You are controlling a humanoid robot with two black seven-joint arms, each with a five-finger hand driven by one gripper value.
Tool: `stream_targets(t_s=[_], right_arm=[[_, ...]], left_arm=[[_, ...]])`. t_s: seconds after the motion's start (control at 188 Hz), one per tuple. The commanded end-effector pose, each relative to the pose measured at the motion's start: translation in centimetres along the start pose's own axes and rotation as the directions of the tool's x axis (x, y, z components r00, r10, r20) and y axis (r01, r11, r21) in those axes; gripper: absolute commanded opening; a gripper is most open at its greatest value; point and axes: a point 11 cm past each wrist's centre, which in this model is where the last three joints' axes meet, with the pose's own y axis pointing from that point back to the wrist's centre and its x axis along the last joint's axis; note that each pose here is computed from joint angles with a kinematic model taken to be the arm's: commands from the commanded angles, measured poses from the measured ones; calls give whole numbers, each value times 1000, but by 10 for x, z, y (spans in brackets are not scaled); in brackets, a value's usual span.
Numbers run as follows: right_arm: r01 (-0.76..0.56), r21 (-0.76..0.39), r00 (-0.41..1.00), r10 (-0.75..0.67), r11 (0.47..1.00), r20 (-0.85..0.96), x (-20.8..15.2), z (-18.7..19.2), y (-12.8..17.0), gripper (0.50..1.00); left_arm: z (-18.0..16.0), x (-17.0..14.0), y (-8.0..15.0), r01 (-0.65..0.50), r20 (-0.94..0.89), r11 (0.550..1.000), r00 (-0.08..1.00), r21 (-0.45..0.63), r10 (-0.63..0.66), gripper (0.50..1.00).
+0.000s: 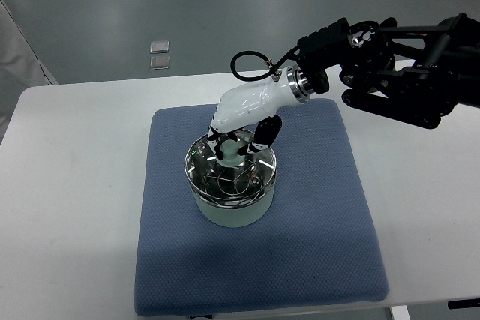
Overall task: Open lid and place right of pot
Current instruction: 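Lift the glass lid up off the saucepan with the right hand, then carry the lid beside the saucepan and lower it onto the mat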
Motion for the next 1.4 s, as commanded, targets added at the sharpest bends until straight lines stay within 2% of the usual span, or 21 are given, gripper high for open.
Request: stream_targets(t_s=[0.0, 0.468, 0.755, 0.946, 1.393], right_arm=[[-12, -5, 1000, 12, 1000, -7, 7, 1, 3, 500], [-28, -17, 1000, 28, 999, -11, 13, 4, 9, 500], [-57, -93, 998, 59, 994, 12, 15, 26, 33, 500], [-63, -197, 996, 74, 978, 49, 3, 56, 58, 500], [-60, -301, 989, 98, 952, 113, -38, 87, 74, 500]], left_arm=[[0, 0, 0, 0, 0, 1000, 1000, -1, 0, 1000], [0, 0, 0, 0, 0, 1000, 1000, 1, 0, 1000], [0, 0, 0, 0, 0, 1000, 1000, 1, 0, 1000], [0, 0, 0, 0, 0, 1000, 1000, 1, 0, 1000], [0, 0, 0, 0, -1, 1000, 1000, -1, 0, 1000]])
